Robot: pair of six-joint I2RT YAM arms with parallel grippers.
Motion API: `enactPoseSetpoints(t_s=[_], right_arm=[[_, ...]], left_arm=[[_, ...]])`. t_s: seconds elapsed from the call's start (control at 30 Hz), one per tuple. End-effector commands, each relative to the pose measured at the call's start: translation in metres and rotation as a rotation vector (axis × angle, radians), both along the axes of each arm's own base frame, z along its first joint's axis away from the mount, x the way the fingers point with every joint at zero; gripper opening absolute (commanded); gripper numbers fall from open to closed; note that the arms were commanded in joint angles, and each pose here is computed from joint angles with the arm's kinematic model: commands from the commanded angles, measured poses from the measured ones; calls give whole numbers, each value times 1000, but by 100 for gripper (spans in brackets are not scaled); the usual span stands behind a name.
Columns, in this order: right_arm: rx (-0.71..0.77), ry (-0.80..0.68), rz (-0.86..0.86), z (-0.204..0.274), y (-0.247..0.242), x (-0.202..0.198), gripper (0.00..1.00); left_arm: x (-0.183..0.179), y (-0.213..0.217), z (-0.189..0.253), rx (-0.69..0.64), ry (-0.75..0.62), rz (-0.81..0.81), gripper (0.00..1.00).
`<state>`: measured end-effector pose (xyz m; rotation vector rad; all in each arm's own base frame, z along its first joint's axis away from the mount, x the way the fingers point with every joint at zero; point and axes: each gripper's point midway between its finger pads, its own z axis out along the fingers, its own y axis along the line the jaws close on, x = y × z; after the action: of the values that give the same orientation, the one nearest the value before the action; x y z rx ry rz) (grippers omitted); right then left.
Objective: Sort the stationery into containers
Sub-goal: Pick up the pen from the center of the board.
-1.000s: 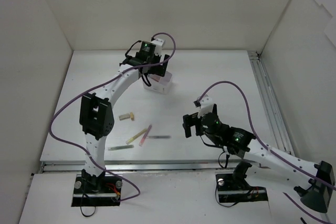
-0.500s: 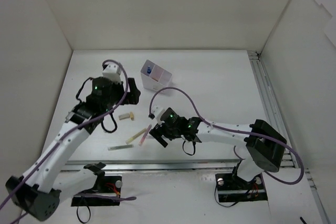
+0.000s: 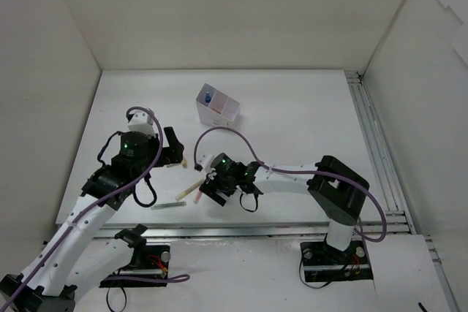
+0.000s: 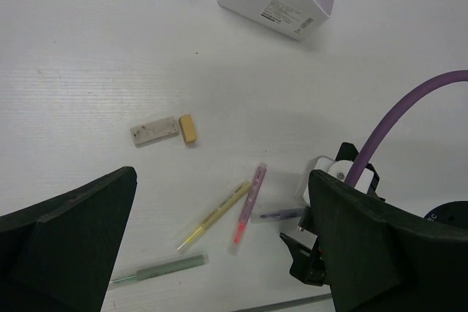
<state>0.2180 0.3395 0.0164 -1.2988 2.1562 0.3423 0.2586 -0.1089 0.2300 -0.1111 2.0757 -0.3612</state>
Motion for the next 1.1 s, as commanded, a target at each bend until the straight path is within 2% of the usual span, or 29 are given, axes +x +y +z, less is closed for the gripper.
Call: enactPoseSetpoints(t_s=[0.0, 0.13, 0.17, 0.23, 0.27, 0.37, 0.63, 0.73, 0.77, 0.93, 0.97, 1.07], right_arm=[[79, -35, 37, 20, 30, 12, 83], [100, -36, 47, 15, 34, 10, 72], [100, -32, 50, 13, 33, 8, 64], [110, -25, 64, 12, 36, 5, 55], [110, -20, 65, 10, 35, 5, 43], [109, -3, 81, 8, 34, 0, 29], [110, 64, 78, -6, 29, -14, 28], [109, 84, 78, -7, 31, -17, 21], [117, 84, 85, -2, 32, -19, 13], [124, 12, 84, 23, 22, -34, 3], [162, -15, 76, 40, 23, -35, 0], [242, -63, 23, 69, 18, -33, 0]], left_arm=[[9, -2, 14, -27, -33, 23, 100], [12, 7, 15, 3, -32, 71, 100], [12, 7, 15, 3, -34, 72, 100], [11, 6, 16, -4, -39, 66, 100], [12, 6, 16, -6, -44, 64, 100], [9, 7, 15, -7, -46, 64, 100], [9, 6, 18, -12, -59, 60, 100], [9, 7, 18, -11, -58, 60, 100], [8, 7, 17, -11, -57, 60, 100], [6, 9, 18, -12, -63, 63, 100], [6, 8, 19, -16, -68, 61, 100], [7, 6, 19, -19, -66, 50, 100]])
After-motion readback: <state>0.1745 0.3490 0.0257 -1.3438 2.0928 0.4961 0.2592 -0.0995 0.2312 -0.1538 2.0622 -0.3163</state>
